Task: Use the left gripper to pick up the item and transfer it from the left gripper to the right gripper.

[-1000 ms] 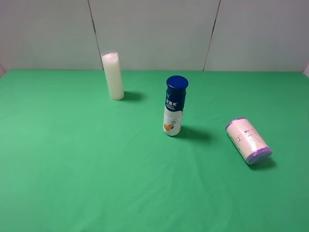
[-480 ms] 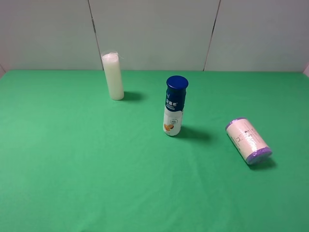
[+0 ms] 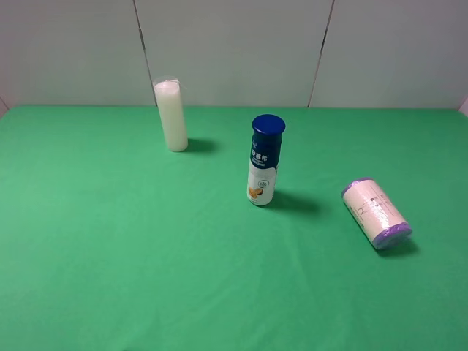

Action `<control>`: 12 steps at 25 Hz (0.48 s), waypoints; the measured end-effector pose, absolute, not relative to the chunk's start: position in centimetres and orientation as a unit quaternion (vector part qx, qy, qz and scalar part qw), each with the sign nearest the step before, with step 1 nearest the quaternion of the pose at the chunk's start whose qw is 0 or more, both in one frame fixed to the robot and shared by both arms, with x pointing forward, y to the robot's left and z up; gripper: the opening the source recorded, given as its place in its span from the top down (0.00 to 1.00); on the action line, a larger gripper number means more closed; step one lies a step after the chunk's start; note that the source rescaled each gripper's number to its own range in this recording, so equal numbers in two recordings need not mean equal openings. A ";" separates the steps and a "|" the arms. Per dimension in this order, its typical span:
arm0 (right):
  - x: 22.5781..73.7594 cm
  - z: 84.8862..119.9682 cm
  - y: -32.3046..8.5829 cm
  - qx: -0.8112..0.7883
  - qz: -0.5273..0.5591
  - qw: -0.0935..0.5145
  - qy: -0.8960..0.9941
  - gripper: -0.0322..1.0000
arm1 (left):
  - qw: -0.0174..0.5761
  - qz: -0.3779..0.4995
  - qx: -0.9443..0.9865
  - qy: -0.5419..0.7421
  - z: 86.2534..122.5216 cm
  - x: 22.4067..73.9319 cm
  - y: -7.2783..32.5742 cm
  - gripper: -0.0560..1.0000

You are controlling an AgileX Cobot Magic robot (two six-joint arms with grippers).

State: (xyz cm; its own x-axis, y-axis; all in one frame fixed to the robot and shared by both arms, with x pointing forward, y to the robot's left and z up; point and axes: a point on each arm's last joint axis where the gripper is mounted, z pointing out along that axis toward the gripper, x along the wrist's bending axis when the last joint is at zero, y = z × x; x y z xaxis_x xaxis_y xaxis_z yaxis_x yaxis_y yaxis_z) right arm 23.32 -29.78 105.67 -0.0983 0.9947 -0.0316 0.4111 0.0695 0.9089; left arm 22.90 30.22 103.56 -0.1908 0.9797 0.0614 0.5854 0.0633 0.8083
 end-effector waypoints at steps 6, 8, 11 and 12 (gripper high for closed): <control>23.4 105.5 -29.8 0.559 0.391 0.373 0.629 0.00 | 0.267 0.368 0.577 0.678 103.6 22.9 30.2 0.05; 23.4 105.6 -29.8 0.558 0.392 0.374 0.628 0.00 | 0.267 0.368 0.577 0.678 103.6 22.9 30.2 0.05; 23.4 105.6 -29.8 0.558 0.392 0.374 0.628 0.00 | 0.267 0.368 0.577 0.678 103.6 22.9 30.2 0.05; 23.4 105.6 -29.8 0.558 0.392 0.374 0.628 0.00 | 0.267 0.368 0.577 0.678 103.6 22.9 30.2 0.05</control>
